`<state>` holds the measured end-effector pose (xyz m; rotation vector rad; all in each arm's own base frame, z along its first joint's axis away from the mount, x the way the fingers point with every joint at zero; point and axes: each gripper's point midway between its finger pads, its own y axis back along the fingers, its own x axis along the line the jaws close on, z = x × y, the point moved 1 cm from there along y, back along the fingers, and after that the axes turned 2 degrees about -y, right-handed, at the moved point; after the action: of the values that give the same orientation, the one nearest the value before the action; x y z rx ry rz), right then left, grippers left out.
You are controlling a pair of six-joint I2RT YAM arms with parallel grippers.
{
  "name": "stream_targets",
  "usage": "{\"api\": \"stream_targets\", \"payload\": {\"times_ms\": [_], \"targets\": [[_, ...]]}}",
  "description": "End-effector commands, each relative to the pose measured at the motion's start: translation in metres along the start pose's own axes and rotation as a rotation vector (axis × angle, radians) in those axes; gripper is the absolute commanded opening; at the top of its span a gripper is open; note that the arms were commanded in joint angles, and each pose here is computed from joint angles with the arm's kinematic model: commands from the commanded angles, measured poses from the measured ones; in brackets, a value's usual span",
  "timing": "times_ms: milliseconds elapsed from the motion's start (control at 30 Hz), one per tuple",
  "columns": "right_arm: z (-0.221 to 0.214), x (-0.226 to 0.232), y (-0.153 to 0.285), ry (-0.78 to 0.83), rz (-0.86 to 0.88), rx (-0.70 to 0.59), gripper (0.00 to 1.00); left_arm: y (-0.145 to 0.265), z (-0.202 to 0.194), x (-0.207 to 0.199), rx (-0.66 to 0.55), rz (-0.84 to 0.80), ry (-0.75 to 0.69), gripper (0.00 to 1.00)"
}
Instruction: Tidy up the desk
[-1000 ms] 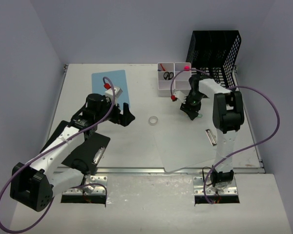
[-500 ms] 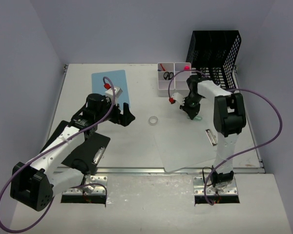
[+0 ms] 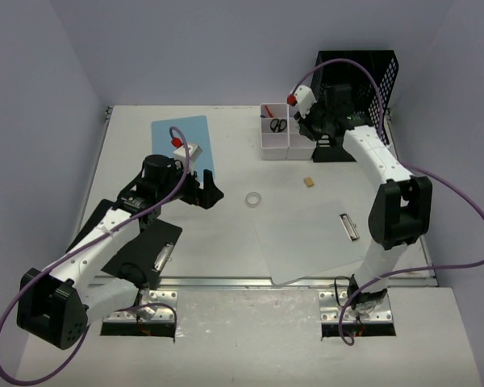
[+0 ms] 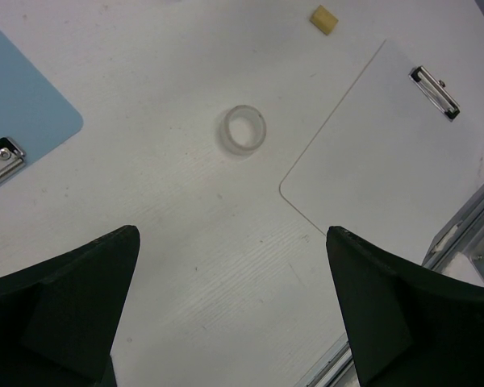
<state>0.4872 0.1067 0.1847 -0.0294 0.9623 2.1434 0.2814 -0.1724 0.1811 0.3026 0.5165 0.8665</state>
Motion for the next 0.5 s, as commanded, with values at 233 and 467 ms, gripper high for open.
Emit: {"api": "stream_targets", "payload": {"times_ms": [233,467], "targets": [[0.042,-0.080,-0.030,-0.387,-0.437,-0.349,0.01,0.004,0.025,-0.002,-0.074,-0.008,-0.010,0.99],[0.040,-0.068,-0.043,-0.404,-0.401,-0.453,0.01,0.002,0.023,0.001,-0.069,0.004,-0.014,0.99]]}}
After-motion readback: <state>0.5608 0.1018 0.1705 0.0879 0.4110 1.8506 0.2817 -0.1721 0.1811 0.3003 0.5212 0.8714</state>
